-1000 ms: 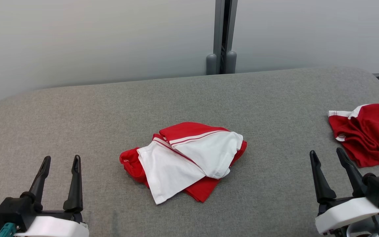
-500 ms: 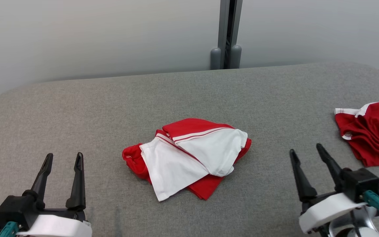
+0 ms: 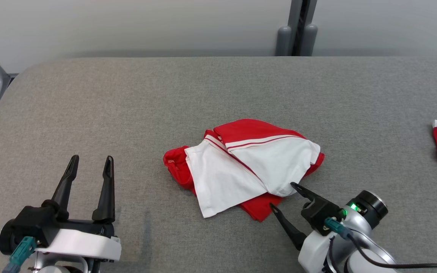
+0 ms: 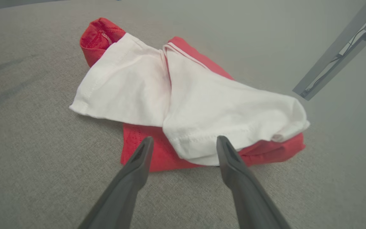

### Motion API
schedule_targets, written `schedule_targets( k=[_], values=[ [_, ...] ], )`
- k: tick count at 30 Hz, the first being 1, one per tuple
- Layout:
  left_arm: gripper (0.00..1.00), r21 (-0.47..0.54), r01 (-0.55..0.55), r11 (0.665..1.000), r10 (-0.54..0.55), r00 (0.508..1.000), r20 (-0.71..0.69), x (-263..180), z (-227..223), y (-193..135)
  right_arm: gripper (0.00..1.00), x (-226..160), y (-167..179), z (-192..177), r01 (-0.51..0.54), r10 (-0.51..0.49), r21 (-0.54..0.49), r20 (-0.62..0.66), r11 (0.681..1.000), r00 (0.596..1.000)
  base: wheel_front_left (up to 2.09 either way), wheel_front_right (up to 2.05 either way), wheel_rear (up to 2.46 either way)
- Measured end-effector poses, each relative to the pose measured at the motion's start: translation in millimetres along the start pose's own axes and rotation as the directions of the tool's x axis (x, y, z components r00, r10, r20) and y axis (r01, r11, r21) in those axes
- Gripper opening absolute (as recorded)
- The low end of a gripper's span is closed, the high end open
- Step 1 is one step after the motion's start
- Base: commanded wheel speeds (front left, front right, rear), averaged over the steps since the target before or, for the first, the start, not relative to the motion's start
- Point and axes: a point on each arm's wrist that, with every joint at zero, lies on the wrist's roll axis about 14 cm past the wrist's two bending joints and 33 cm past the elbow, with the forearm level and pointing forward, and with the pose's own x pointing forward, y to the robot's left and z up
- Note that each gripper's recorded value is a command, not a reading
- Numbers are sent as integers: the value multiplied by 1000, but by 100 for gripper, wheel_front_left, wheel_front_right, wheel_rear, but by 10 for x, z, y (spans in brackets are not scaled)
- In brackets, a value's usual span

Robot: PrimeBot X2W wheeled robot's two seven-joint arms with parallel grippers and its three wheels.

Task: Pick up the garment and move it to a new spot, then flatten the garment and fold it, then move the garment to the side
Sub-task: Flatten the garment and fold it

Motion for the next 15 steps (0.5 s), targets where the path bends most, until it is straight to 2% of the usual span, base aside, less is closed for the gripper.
schedule_targets(
  k=[4,7,8,9,10,11,15],
  values=[
    [100,2,-19,1000,19,1000,-15,25,-80,68,100,150,131,-156,-84,79,-87,-59,993,995,0,0,0],
    [100,-2,-28,1000,28,999,-19,45,-120,99,100,234,102,-199,-95,87,-122,-75,988,993,0,0,0],
    [100,-3,-31,1000,31,999,-22,48,-138,106,86,257,83,-194,-94,85,-132,-73,987,994,0,0,0],
    [100,-6,-30,1000,30,999,-23,55,-149,105,33,278,73,-189,-93,84,-134,-72,987,994,0,0,0],
    [100,-7,-30,1000,30,999,-22,64,-151,101,8,290,68,-174,-91,83,-133,-67,987,994,0,0,0],
    [100,-8,-29,1000,28,999,-19,76,-152,97,0,305,58,-144,-87,81,-131,-55,988,995,0,0,0],
    [100,-9,-20,1000,20,1000,-22,106,-182,77,0,327,-19,-19,-63,62,-121,-12,991,998,0,0,0]
  ],
)
